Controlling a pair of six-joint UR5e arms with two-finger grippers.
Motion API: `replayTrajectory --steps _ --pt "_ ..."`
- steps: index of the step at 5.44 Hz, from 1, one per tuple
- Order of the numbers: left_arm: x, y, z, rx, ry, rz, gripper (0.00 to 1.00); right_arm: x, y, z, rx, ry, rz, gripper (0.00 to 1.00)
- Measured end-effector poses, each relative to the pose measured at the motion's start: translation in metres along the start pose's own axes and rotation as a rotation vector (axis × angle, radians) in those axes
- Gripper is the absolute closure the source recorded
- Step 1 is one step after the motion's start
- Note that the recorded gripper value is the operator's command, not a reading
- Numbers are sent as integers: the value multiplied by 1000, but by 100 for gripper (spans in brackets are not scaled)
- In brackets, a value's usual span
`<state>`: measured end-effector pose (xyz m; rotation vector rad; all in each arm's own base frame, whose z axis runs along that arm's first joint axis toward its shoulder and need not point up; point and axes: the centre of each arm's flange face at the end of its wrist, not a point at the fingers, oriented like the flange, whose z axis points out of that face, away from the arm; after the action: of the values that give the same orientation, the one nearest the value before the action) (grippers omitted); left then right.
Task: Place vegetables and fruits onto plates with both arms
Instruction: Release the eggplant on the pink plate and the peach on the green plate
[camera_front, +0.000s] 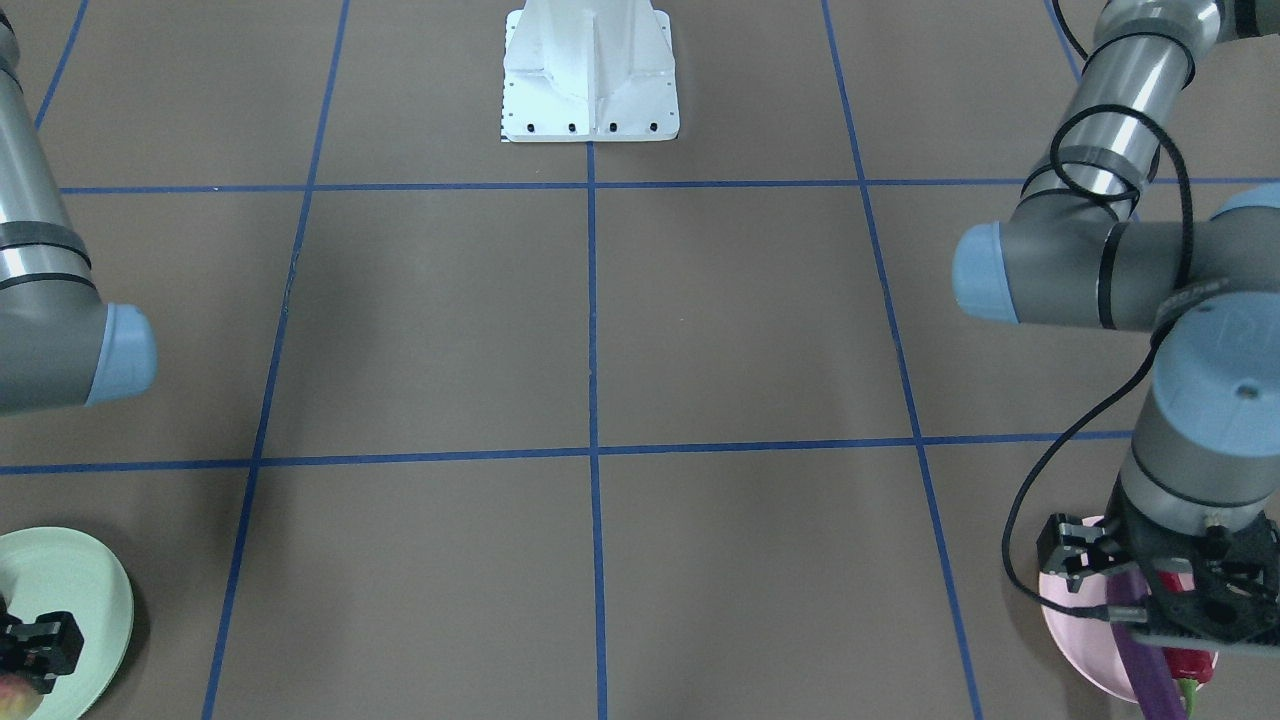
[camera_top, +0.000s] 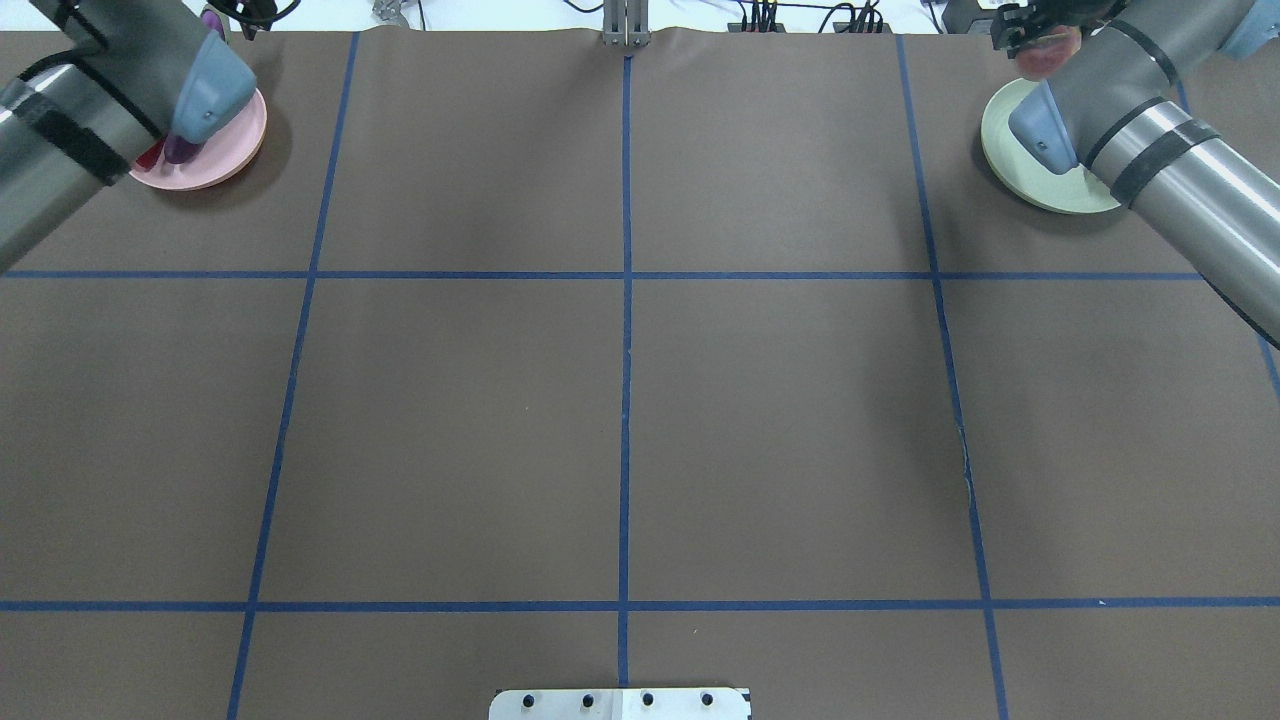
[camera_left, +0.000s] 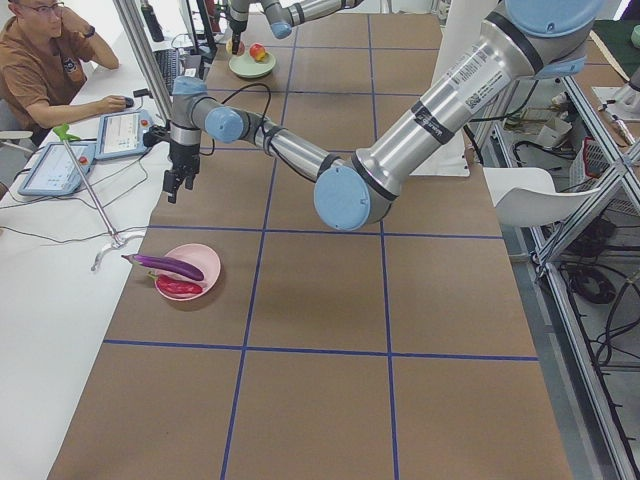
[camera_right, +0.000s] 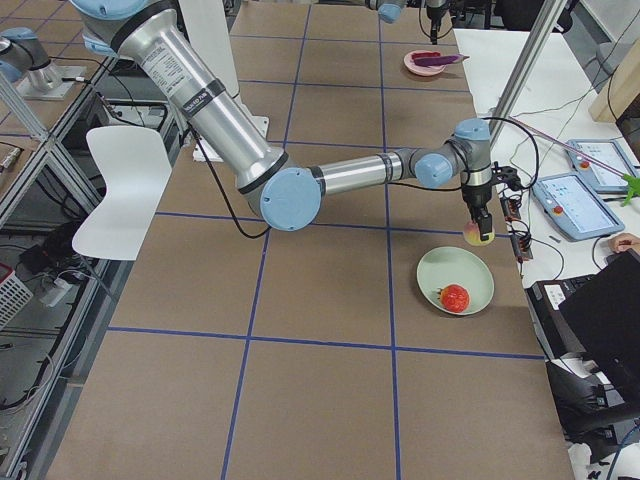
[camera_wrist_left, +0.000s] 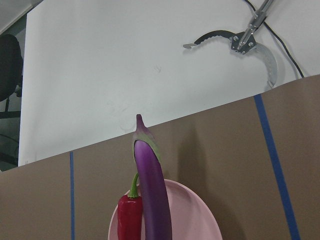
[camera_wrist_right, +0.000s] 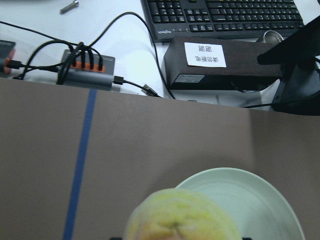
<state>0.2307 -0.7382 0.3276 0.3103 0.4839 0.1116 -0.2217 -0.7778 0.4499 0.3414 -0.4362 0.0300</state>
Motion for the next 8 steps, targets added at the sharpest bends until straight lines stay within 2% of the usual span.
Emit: replayTrajectory --steps 1,2,3,4,6,7,8 --pt "-14 38 -22 -22 87 -11 0 14 11 16 -35 -2 -20 100" --pt "-24 68 -40 -35 136 -20 0 18 31 36 -85 -24 -26 100" --pt "-29 87 -56 -39 150 -26 0 13 51 54 -120 -34 -39 100" --pt "-34 98 -74 -44 147 -21 0 6 60 62 -138 -39 -47 2" --pt "-55 108 -106 -56 124 4 0 2 58 57 -148 -70 -34 0" --pt "-68 112 -114 -55 116 7 0 5 47 32 -162 -121 -13 0" --pt "-87 119 -125 -62 104 13 0 16 43 -12 -186 -166 2 0"
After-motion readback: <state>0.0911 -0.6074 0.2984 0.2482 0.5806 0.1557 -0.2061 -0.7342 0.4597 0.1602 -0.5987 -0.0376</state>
